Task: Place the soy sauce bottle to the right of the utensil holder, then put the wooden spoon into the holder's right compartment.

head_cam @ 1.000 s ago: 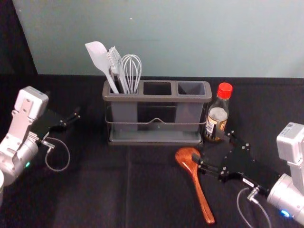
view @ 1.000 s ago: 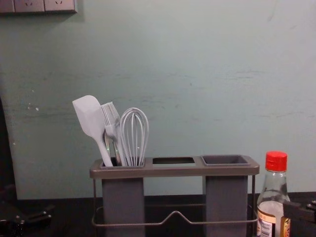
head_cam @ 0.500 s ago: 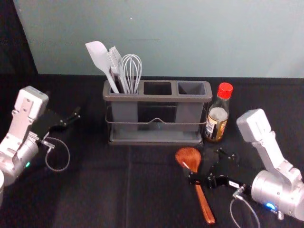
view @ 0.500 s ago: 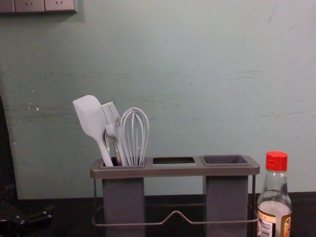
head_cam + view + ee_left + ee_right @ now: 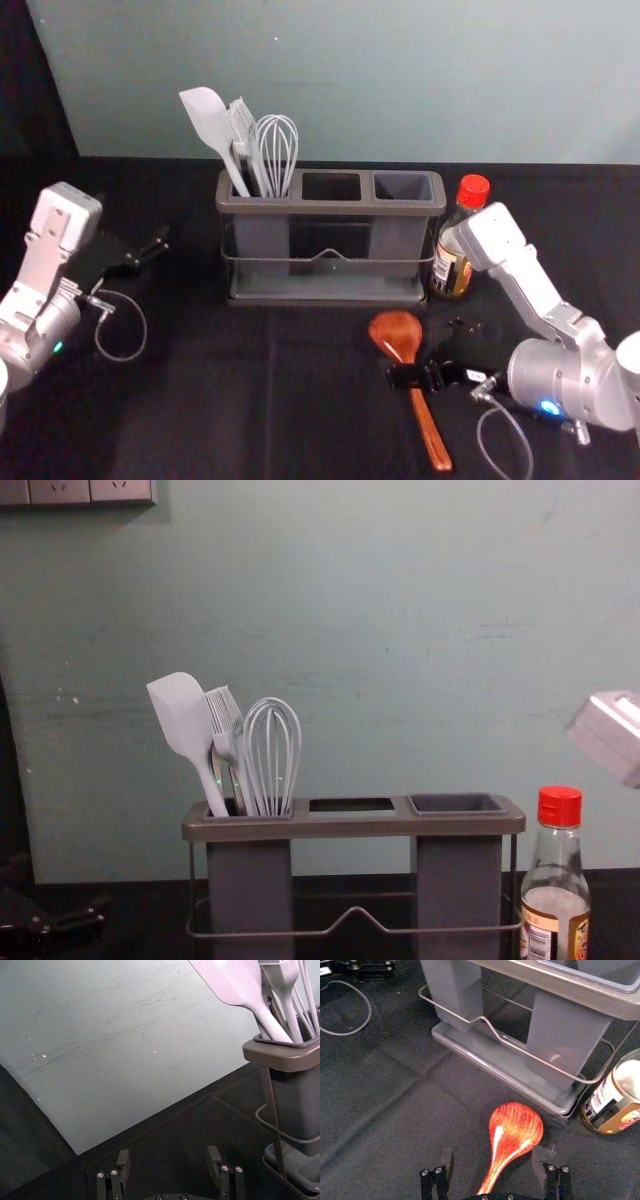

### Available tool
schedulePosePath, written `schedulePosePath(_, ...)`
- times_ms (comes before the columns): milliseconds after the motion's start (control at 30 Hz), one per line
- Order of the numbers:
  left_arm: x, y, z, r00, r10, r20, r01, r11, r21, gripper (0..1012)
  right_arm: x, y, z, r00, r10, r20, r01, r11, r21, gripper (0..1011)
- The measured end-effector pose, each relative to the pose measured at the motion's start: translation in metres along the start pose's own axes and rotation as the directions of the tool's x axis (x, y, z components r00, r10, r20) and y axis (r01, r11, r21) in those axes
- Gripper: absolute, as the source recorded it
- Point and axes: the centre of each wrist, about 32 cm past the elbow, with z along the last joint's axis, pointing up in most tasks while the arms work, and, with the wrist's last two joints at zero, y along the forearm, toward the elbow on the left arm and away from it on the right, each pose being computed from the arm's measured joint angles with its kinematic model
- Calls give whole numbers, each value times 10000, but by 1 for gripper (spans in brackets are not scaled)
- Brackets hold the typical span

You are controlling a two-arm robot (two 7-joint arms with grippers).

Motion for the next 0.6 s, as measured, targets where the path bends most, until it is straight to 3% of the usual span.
schedulePosePath(300,0,0,0,10000,0,0,0,10000,0,1005,33,148,117,9983,-304,-505,279,9984,-493,1000)
schedulePosePath(333,0,0,0,10000,0,0,0,10000,-1,1005,-3,360,207,9962,-697,-519,653,9944,-826,1002)
schedulePosePath(600,0,0,0,10000,0,0,0,10000,-1,1005,-88,466,342,9911,-1273,-398,1205,9825,-1420,1000)
